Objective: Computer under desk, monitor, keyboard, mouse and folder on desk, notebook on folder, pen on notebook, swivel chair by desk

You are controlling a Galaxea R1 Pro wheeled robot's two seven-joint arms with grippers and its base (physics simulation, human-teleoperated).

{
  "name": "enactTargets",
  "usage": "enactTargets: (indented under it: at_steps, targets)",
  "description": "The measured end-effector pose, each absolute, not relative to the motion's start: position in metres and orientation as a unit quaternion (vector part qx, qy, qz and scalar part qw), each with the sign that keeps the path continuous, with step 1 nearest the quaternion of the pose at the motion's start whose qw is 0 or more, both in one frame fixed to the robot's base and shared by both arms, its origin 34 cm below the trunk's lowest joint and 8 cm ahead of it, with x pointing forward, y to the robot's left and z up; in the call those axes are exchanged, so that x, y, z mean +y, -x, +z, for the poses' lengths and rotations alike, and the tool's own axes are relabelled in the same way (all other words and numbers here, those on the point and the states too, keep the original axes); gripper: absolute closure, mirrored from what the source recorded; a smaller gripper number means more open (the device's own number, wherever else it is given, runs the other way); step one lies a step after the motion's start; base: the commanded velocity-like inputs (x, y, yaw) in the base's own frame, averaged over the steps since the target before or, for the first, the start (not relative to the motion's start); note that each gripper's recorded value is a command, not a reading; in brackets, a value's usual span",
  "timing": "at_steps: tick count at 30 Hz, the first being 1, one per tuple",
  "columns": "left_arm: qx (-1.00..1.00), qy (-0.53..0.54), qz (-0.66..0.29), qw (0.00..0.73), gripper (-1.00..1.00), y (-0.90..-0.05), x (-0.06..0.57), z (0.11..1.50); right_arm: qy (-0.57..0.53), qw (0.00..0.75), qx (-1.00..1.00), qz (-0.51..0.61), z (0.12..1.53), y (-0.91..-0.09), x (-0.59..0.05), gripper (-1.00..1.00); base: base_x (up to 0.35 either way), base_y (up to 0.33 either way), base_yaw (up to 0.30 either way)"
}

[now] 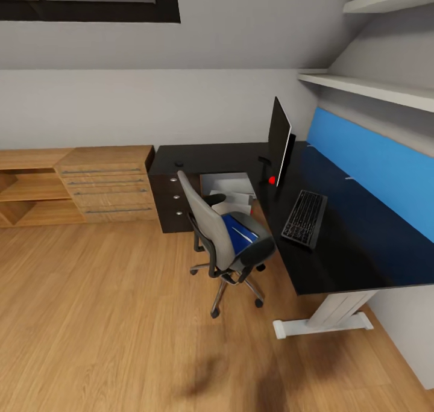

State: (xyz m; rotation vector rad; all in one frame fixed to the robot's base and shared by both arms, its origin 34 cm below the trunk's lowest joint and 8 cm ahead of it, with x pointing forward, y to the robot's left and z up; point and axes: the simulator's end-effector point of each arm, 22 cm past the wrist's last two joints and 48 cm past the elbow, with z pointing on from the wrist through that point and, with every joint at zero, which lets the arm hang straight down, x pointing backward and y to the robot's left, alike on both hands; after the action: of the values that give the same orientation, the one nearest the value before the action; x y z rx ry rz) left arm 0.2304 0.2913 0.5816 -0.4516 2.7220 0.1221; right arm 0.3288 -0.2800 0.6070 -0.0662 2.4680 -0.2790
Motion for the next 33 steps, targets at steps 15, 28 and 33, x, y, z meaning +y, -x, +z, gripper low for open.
enactTargets:
  at_steps: [15,28,33]
  targets:
    - [0.967,0.161,0.044,0.192,-1.0,-0.235,0.292,0.565,0.026,0.323,0.94,-0.106,0.59,-0.333,-0.28,-1.0,0.0,0.0,0.0]
    - [0.967,0.162,0.045,0.192,-1.0,-0.238,0.292,0.549,0.026,0.323,0.94,-0.106,0.574,-0.335,-0.28,-1.0,0.0,0.0,0.0]
    - [0.967,0.162,0.045,0.193,-1.0,-0.239,0.292,0.543,0.026,0.323,0.94,-0.106,0.568,-0.336,-0.28,-1.0,0.0,0.0,0.0]
